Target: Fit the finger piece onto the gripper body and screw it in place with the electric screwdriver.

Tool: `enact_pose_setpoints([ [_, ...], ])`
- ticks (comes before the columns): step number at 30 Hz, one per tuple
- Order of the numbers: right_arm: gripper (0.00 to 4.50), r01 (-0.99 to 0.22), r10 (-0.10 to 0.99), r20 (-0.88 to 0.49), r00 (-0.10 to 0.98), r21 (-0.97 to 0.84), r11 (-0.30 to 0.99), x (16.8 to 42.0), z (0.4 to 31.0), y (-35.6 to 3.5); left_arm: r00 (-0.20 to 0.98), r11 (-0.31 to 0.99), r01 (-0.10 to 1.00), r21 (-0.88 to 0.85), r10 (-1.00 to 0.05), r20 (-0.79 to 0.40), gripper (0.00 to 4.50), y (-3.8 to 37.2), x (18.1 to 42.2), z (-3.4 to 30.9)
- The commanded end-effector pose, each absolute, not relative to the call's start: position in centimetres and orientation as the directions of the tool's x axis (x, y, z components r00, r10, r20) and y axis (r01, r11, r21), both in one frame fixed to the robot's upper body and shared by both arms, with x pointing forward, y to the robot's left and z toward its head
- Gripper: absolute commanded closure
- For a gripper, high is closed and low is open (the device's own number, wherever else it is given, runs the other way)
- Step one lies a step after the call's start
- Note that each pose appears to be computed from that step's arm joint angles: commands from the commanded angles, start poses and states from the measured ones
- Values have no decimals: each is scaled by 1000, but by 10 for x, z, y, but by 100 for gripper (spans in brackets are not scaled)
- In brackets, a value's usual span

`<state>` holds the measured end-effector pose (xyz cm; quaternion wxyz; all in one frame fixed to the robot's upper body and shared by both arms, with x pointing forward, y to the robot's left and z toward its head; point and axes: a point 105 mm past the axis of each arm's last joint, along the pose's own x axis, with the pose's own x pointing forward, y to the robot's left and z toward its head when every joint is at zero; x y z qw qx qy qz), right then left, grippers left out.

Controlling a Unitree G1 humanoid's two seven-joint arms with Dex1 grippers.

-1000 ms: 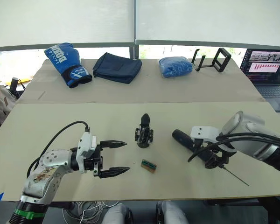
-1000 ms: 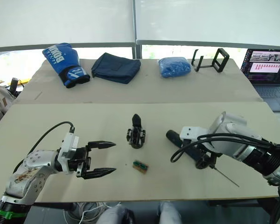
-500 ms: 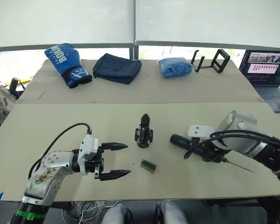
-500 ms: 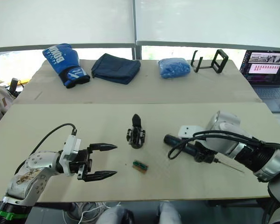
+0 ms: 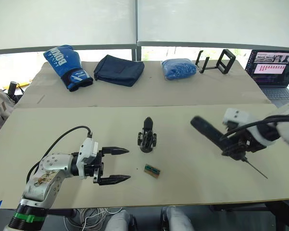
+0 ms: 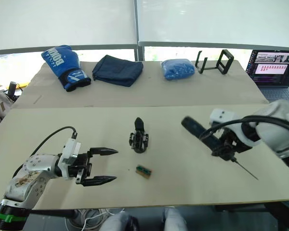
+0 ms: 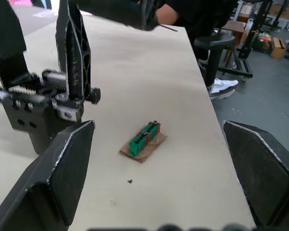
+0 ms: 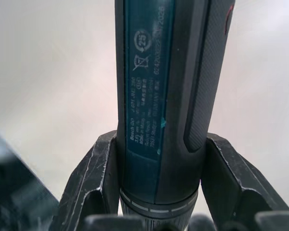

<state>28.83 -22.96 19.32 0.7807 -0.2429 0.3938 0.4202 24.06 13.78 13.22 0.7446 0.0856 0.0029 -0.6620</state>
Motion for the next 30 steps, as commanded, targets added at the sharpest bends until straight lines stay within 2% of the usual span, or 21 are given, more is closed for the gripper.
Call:
enact_pose_setpoints([
  [1,257,-903,763,-516,389,-52,425,274,254,-204,106,85,982,167,-987,-122,0,140,244,135],
  [4,257,-923,886,-265,381,-44,383,262,279,-187,87,64,985,159,-986,-142,0,142,244,130],
  [7,257,-910,926,-99,365,-249,332,245,287,-158,65,41,989,144,-983,-173,0,141,239,124],
  [9,257,-912,953,-11,304,-292,288,229,282,-142,69,46,990,131,-982,-175,0,141,237,121],
  [13,257,-932,990,21,142,-335,140,200,255,-115,65,33,989,145,-972,-225,0,142,236,109],
  [16,257,-933,994,79,77,-346,100,193,245,-99,53,-7,982,190,-950,-307,0,144,234,93],
  [19,257,-903,995,95,15,-427,54,194,237,-91,83,45,986,162,-969,-233,0,135,238,97],
  [23,257,-900,989,139,42,-425,98,207,231,-93,59,25,989,147,-971,-232,0,125,234,89],
  [30,257,-900,989,146,32,-426,92,215,219,-85,72,42,987,154,-978,-195,0,101,250,76],
])
